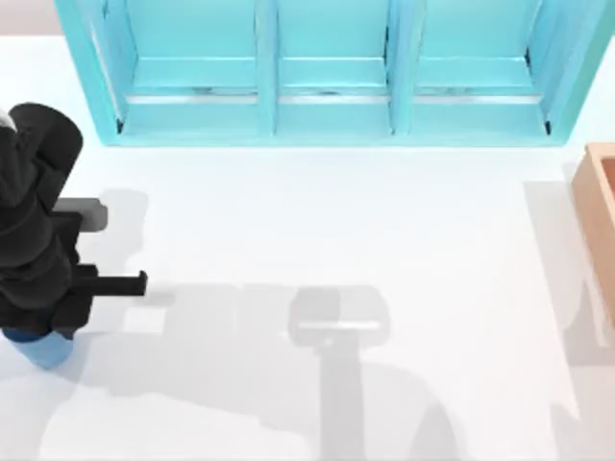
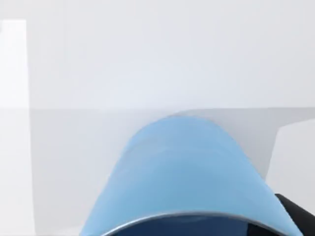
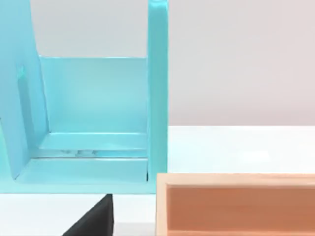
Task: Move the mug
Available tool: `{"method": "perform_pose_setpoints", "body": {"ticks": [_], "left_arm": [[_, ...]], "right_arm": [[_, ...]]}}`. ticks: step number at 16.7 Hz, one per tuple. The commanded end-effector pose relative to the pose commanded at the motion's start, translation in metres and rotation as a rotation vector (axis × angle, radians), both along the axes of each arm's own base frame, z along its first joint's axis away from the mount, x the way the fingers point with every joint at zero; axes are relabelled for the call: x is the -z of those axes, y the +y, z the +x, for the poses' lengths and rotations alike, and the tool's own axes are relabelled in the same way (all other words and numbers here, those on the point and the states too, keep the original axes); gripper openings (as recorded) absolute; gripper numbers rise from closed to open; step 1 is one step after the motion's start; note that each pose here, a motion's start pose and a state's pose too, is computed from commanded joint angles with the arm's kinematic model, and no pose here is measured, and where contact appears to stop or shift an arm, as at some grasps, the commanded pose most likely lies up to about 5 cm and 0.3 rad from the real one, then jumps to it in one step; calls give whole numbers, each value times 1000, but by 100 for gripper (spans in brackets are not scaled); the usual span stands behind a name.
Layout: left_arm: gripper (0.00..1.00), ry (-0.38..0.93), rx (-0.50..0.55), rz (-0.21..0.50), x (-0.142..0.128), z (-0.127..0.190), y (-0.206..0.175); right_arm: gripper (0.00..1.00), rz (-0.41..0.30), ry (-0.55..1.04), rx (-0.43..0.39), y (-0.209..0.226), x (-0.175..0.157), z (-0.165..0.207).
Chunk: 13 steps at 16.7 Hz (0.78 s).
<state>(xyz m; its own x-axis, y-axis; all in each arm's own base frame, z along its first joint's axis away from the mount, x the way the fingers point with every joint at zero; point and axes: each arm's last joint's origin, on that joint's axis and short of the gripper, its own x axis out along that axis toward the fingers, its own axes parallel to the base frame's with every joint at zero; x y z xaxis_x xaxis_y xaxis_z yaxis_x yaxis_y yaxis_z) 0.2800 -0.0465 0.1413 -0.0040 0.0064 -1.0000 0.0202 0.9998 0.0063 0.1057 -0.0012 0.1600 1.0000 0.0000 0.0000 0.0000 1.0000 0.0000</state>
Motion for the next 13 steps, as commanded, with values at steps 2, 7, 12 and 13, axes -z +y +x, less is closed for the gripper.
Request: {"method": "perform_pose_setpoints", "body": {"ticks": [2,7,12,13], "left_arm": [[30,0,0,0,0,0,0],[68,0,0,0,0,0,0],[100,0,0,0,0,0,0],[100,0,0,0,0,0,0]], "right_arm": [[100,0,0,0,0,0,0],[100,0,0,0,0,0,0],[100,0,0,0,0,0,0],[100,0,0,0,0,0,0]]}}
